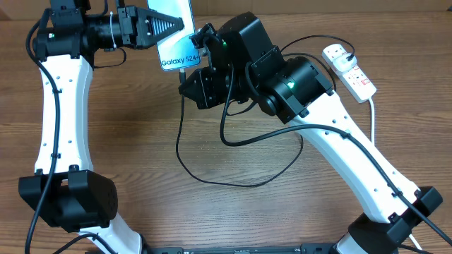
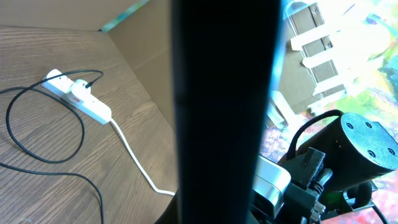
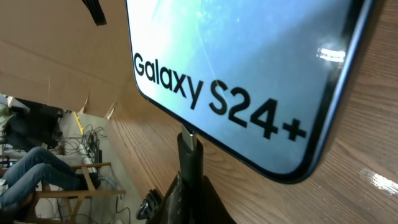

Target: Plug charger to phone and switch on socket

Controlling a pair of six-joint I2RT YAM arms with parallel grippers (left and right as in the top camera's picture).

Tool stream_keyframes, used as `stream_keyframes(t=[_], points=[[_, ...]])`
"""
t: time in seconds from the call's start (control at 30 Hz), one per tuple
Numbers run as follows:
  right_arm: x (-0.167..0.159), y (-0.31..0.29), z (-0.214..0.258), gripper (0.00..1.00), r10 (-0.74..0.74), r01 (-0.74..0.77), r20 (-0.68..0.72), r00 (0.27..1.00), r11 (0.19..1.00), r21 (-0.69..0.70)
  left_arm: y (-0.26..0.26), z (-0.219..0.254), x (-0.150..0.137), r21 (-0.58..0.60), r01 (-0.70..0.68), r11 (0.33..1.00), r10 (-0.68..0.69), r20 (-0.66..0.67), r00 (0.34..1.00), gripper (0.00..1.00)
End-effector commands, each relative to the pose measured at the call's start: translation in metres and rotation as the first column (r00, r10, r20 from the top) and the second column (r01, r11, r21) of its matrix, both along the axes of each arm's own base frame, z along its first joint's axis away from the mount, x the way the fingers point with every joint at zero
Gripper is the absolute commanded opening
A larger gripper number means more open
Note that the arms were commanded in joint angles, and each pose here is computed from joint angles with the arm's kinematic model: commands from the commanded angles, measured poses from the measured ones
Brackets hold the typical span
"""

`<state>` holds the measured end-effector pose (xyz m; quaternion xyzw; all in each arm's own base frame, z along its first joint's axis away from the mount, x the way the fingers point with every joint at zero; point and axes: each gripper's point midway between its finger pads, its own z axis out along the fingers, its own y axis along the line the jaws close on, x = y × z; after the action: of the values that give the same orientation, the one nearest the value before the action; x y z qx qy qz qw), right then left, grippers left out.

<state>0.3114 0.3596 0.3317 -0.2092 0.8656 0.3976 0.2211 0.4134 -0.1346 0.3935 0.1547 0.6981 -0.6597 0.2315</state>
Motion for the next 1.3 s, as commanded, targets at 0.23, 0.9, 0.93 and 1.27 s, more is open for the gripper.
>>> stream_keyframes(t=[0.23, 0.9, 0.93, 1.27], points=[[0.005, -0.001, 0.001, 0.04, -0.009, 0.009, 0.026, 1.000, 1.000, -0.008, -0.006, 0.010, -0.009, -0.025, 0.050, 0.998, -0.049, 0.030, 0.998, 0.04], [0.008, -0.003, 0.007, 0.04, 0.008, -0.009, 0.019, 1.000, 0.999, 0.033, -0.007, 0.010, -0.009, -0.023, 0.052, 0.998, -0.050, 0.052, 0.997, 0.04], [0.007, -0.001, 0.009, 0.04, 0.019, -0.020, 0.019, 1.000, 0.999, 0.045, -0.007, 0.010, -0.009, -0.022, 0.051, 0.998, -0.050, 0.052, 0.997, 0.04], [0.006, 0.000, 0.007, 0.04, 0.027, -0.027, 0.008, 1.000, 0.999, 0.044, -0.015, 0.010, -0.012, -0.022, 0.072, 0.997, -0.071, 0.054, 0.996, 0.04]])
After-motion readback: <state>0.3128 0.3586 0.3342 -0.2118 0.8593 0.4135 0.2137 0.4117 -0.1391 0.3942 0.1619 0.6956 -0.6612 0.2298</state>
